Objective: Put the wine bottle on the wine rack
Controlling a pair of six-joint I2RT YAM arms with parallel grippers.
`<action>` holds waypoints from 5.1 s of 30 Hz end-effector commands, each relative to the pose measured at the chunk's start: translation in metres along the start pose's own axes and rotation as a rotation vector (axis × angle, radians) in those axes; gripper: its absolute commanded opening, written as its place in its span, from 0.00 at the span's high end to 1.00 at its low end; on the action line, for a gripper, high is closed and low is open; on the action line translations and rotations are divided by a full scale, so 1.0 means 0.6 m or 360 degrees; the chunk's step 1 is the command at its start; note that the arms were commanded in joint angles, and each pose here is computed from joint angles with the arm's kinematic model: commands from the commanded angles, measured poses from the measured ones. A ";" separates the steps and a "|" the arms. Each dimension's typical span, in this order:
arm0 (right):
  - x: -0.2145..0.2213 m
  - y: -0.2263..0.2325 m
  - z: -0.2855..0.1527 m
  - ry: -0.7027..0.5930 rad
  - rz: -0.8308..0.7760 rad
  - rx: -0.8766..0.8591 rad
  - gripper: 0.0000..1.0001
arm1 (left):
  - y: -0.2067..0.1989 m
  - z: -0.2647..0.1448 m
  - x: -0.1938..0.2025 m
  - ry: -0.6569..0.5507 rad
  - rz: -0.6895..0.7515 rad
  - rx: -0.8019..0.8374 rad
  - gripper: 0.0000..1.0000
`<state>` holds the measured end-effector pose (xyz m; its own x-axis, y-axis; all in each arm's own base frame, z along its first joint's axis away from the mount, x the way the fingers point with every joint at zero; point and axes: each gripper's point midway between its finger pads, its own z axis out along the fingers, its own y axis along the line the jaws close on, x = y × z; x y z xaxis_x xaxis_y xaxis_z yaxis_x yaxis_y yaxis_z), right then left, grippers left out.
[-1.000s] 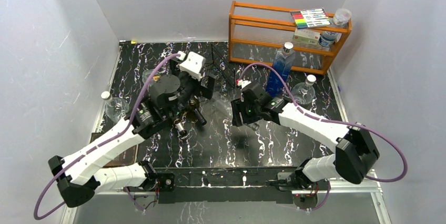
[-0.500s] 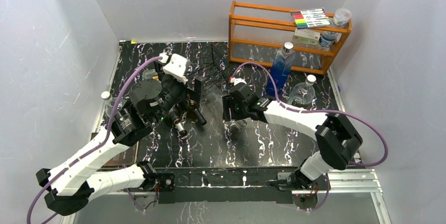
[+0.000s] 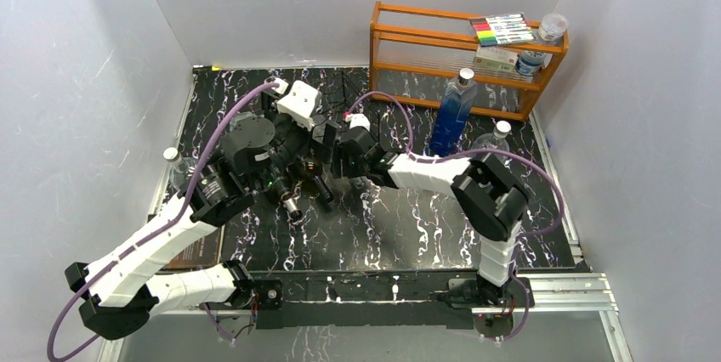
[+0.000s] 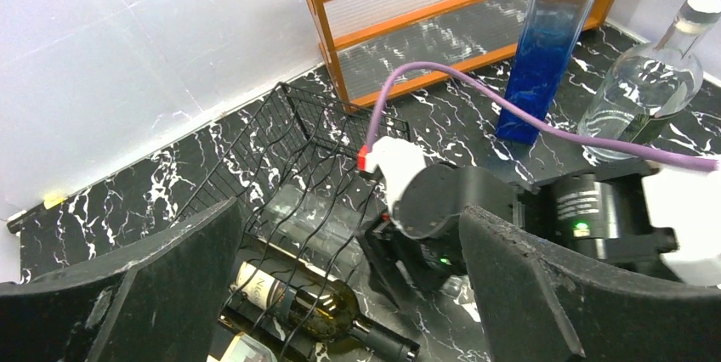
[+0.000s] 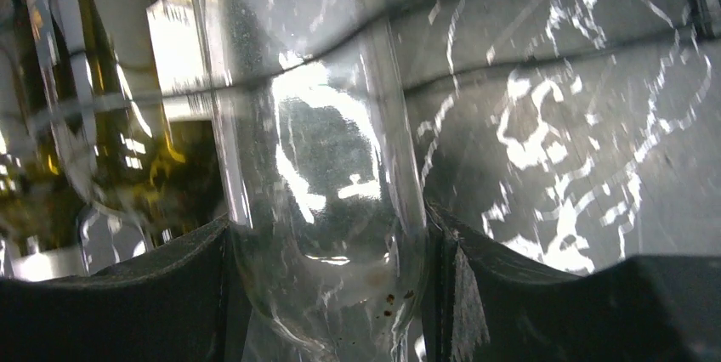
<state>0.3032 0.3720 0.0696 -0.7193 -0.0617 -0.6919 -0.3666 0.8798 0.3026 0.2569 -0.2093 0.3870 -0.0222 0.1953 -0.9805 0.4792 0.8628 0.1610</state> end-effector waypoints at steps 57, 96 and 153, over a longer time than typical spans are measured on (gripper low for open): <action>-0.088 0.044 -0.011 -0.0053 -0.0136 -0.0210 0.02 | 0.000 -0.008 0.030 0.0051 -0.0148 -0.0028 0.02; -0.038 0.049 0.025 0.0184 -0.0252 -0.0269 0.72 | -0.014 -0.020 0.104 0.0245 -0.0256 -0.0019 0.02; -0.426 -0.347 -0.464 -0.0877 0.0141 0.0768 0.09 | -0.037 -0.003 0.055 0.0005 -0.0282 0.0111 0.02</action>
<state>0.3781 0.0678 0.3273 -0.3984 0.1315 -0.9077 0.0918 0.9904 0.1032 0.2430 -0.2168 0.3480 -0.1337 0.0542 -0.9895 0.5103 0.8597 -0.0218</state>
